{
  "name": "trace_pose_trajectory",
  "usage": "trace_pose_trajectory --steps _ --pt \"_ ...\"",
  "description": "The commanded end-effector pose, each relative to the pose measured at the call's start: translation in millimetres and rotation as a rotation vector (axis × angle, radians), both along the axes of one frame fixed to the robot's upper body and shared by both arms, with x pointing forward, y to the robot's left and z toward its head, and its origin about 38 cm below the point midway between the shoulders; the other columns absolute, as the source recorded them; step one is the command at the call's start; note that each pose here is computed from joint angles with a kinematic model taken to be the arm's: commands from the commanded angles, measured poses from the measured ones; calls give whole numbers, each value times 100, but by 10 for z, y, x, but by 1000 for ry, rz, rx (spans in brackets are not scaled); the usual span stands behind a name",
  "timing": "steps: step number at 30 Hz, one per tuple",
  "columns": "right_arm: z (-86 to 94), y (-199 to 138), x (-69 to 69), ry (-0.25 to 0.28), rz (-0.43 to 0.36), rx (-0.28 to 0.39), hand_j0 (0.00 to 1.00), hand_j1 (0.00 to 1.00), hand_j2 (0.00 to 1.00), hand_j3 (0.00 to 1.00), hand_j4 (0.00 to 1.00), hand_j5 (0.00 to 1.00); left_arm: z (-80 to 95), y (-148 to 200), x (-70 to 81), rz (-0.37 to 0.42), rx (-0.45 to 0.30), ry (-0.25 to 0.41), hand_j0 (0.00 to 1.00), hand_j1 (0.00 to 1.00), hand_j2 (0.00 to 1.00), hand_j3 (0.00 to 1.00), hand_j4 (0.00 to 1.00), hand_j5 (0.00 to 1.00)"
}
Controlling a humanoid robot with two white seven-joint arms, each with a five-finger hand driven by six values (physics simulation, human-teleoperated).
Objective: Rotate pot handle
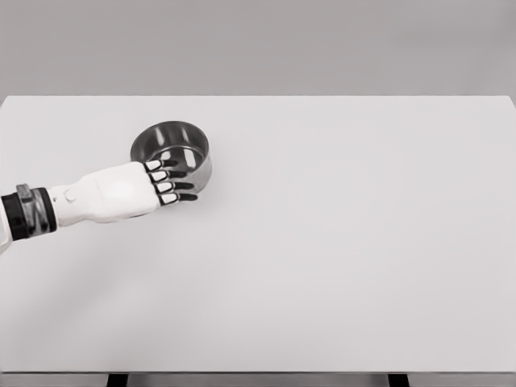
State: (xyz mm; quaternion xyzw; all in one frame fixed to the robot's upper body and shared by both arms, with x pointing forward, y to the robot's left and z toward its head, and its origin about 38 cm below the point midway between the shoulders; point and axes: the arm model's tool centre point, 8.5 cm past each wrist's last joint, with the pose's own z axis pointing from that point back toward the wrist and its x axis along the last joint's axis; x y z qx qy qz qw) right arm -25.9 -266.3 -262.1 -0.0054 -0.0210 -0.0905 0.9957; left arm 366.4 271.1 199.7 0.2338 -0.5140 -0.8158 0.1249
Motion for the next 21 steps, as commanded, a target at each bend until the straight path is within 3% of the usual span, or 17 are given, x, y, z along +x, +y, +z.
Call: trace_pose_trajectory --steps 1,21 --pt "0 0 0 0 0 0 100 100 100 100 100 100 24 102 60 36 -4 -5 100 100 100 100 100 100" --pt "0 0 2 -2 1 0 100 100 100 100 100 100 102 647 313 206 18 -22 100 100 100 100 100 100"
